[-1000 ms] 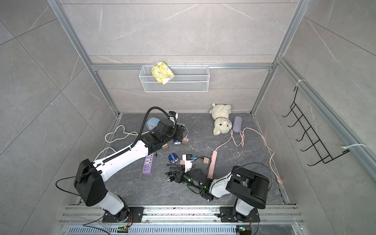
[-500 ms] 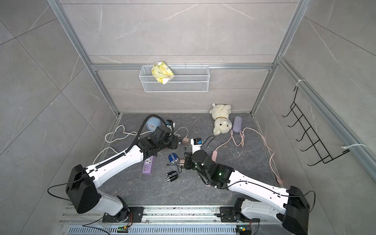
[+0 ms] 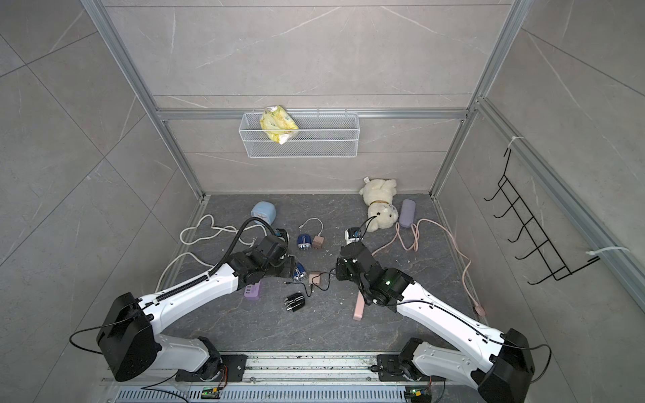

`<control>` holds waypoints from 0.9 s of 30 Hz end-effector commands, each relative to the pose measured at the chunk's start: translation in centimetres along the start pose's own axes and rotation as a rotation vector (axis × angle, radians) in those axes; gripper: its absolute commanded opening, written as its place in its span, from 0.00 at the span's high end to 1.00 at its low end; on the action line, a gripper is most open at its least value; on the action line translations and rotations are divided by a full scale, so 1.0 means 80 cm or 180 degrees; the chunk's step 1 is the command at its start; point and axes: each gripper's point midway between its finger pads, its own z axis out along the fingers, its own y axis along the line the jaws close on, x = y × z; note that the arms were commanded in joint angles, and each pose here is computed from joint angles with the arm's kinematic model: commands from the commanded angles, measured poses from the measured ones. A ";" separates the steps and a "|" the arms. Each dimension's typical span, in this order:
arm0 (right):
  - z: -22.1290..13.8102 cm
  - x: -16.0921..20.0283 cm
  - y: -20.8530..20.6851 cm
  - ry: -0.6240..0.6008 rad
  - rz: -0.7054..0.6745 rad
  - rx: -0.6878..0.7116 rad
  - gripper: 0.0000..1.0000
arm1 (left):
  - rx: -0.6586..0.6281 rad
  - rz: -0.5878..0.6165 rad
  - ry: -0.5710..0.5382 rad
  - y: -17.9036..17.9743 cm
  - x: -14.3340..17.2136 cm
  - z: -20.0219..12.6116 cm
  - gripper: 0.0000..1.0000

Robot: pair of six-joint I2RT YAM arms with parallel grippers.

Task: Unplug the electric shaver
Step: Place the electric shaver at the center of the board.

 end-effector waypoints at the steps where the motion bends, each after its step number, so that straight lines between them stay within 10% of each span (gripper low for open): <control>1: -0.012 -0.013 -0.003 0.0051 -0.0137 -0.0026 1.00 | 0.0005 -0.0168 -0.0044 -0.003 0.007 -0.007 1.00; 27: -0.001 0.000 0.009 0.0364 -0.0152 -0.0265 1.00 | -0.0341 -0.0566 0.0244 0.038 0.080 0.052 1.00</control>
